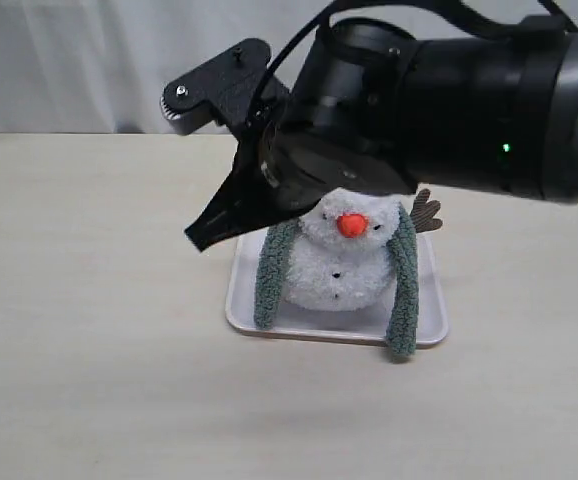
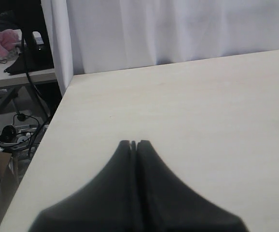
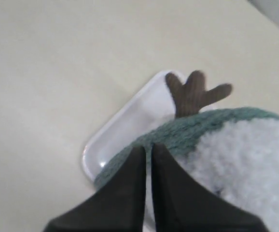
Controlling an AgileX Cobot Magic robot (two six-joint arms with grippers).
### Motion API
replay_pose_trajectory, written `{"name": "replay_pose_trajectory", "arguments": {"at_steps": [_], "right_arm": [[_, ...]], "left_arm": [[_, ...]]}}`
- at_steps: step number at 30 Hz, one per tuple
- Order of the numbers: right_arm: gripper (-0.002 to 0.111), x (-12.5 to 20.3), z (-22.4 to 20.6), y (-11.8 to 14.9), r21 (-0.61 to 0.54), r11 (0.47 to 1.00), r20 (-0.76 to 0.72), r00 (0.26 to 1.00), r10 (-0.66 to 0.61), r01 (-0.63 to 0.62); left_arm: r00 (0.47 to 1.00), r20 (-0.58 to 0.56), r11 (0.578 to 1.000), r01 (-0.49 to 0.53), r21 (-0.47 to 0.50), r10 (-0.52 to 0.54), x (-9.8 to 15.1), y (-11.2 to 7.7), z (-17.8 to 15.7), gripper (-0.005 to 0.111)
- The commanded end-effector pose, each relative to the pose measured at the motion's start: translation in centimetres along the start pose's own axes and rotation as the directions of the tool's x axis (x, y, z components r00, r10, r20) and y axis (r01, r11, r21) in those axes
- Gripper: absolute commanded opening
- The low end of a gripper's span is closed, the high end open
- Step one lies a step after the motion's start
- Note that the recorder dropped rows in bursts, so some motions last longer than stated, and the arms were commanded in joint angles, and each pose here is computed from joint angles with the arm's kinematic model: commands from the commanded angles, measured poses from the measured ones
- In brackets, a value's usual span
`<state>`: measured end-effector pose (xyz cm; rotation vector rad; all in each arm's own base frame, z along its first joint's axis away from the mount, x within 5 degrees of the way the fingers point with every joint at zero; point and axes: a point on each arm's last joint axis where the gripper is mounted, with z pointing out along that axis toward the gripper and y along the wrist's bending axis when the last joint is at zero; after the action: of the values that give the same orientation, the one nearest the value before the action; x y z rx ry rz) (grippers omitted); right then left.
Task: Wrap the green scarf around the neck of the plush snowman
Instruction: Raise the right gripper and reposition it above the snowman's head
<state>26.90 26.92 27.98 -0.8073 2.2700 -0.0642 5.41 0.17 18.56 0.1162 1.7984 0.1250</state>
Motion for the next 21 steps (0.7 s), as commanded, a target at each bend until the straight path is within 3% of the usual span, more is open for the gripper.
{"name": "replay_pose_trajectory", "arguments": {"at_steps": [1, 5, 13, 21], "right_arm": [[0.004, -1.6, 1.5, -3.2, 0.109, 0.990, -0.120, 0.987, 0.104, -0.091], [0.004, -3.7, 3.7, -5.2, -0.022, 0.981, -0.233, 0.956, 0.181, -0.191], [0.004, -3.2, 9.7, -4.4, 0.058, 0.995, -0.395, 0.914, 0.093, -0.077], [0.004, -2.2, 11.8, -3.6, 0.047, 0.997, -0.439, 0.895, 0.074, -0.059]], "left_arm": [[1.000, 0.009, 1.000, 0.002, 0.005, -0.002, 0.0, 0.0, 0.0, 0.000], [1.000, 0.009, 1.000, 0.002, 0.005, -0.002, 0.0, 0.0, 0.0, 0.000], [1.000, 0.009, 1.000, 0.002, 0.005, -0.002, 0.0, 0.0, 0.0, 0.000], [1.000, 0.009, 1.000, 0.002, 0.005, -0.002, 0.0, 0.0, 0.0, 0.000]]}}
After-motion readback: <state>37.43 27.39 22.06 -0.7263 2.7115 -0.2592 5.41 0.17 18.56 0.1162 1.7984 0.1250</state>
